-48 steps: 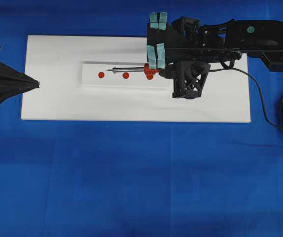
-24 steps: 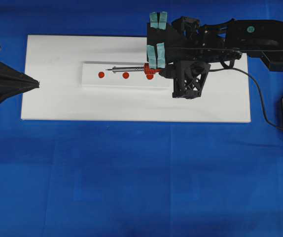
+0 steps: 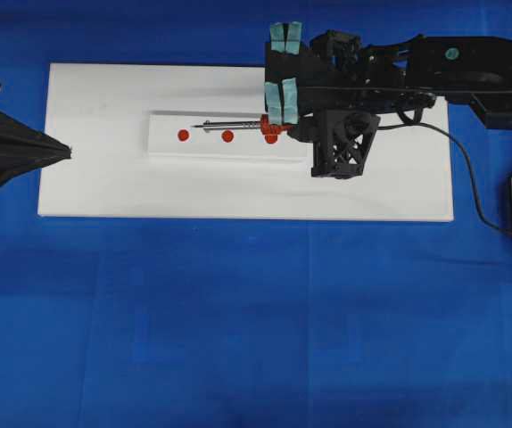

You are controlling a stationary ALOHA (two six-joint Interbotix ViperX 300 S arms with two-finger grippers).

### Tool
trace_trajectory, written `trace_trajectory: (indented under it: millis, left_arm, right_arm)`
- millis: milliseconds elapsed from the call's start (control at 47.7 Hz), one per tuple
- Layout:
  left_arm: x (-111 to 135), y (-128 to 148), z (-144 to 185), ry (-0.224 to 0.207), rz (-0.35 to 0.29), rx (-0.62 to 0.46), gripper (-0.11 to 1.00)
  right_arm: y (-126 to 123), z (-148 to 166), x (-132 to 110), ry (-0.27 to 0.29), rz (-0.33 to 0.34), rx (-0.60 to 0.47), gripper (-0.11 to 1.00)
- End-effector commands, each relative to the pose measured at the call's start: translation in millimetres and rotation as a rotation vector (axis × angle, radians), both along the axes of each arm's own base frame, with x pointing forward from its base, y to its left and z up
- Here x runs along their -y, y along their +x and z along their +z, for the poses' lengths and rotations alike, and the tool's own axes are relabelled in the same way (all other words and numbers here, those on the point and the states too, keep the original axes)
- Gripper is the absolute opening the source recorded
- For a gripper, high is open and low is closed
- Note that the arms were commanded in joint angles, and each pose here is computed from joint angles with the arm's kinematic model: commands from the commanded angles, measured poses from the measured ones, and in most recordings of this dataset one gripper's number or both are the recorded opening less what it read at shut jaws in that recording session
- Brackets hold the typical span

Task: Touch the tip of the soldering iron to the mark.

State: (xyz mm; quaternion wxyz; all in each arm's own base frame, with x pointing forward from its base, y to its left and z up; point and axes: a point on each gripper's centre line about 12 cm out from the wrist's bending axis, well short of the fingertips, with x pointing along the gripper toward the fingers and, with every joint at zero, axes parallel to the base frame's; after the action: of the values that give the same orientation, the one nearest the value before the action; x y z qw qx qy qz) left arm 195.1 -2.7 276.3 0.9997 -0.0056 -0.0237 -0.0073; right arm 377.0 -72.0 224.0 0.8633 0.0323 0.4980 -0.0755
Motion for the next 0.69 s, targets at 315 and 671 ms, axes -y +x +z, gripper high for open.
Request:
trace_trajectory:
  millis: [315,671]
  left_arm:
    - [0,1,4,0.001,0.000,0.015,0.00]
    - [0,2,3,0.001,-0.001,0.009,0.00]
  right_arm:
    - [24,-12,13,0.001,-0.021,-0.012,0.06]
    - [36,-38,22,0.003,-0.028,-0.068,0.06]
